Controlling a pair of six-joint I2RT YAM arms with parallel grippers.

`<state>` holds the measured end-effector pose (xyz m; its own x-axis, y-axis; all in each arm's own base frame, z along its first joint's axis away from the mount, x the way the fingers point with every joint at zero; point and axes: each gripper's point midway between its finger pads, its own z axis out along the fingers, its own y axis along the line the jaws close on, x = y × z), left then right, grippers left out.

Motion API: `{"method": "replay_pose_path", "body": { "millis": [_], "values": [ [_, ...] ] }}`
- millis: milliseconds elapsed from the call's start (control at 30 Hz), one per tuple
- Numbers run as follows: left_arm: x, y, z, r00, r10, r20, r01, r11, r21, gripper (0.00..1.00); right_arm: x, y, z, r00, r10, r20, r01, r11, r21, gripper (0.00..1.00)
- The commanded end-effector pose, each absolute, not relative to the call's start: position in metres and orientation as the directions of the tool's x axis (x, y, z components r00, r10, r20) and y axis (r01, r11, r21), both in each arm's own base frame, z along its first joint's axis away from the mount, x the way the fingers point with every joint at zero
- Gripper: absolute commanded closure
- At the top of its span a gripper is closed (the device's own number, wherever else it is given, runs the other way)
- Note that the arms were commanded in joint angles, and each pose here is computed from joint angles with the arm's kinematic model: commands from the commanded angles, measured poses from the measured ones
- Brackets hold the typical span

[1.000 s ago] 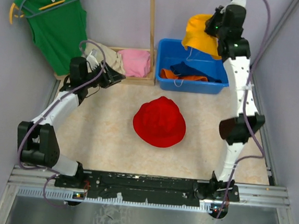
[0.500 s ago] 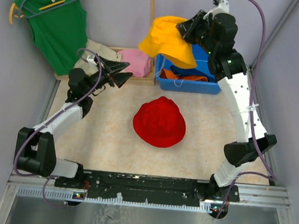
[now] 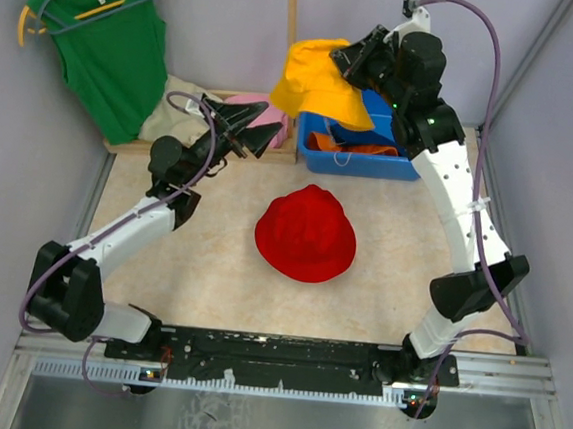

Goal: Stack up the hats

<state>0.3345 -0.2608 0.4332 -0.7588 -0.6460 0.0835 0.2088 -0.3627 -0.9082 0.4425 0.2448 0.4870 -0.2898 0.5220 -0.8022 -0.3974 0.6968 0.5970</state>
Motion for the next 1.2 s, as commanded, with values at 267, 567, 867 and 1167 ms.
{"method": "replay_pose_path", "body": {
  "millis": [267,567,867,1167],
  "values": [
    [0.330,-0.289,0.452,-0.761,-0.640,0.103,0.237,-0.423,-0.875,0.28,0.406,0.238,0.551,-0.188,0.594,-0.782,-0.508,0.623,0.595,1.00],
    [0.341,-0.298,0.448,-0.738,-0.666,0.110,0.243,-0.413,-0.878,0.27,0.398,0.240,0.553,-0.211,0.595,-0.775,-0.522,0.602,0.605,1.00],
    [0.357,-0.302,0.439,-0.718,-0.687,0.108,0.253,-0.403,-0.879,0.33,0.384,0.235,0.536,-0.240,0.573,-0.783,-0.509,0.613,0.605,1.00],
    [0.359,-0.295,0.421,-0.693,-0.714,0.099,0.237,-0.355,-0.905,0.81,0.373,0.226,0.522,-0.241,0.533,-0.811,-0.489,0.655,0.576,1.00]
  ]
}}
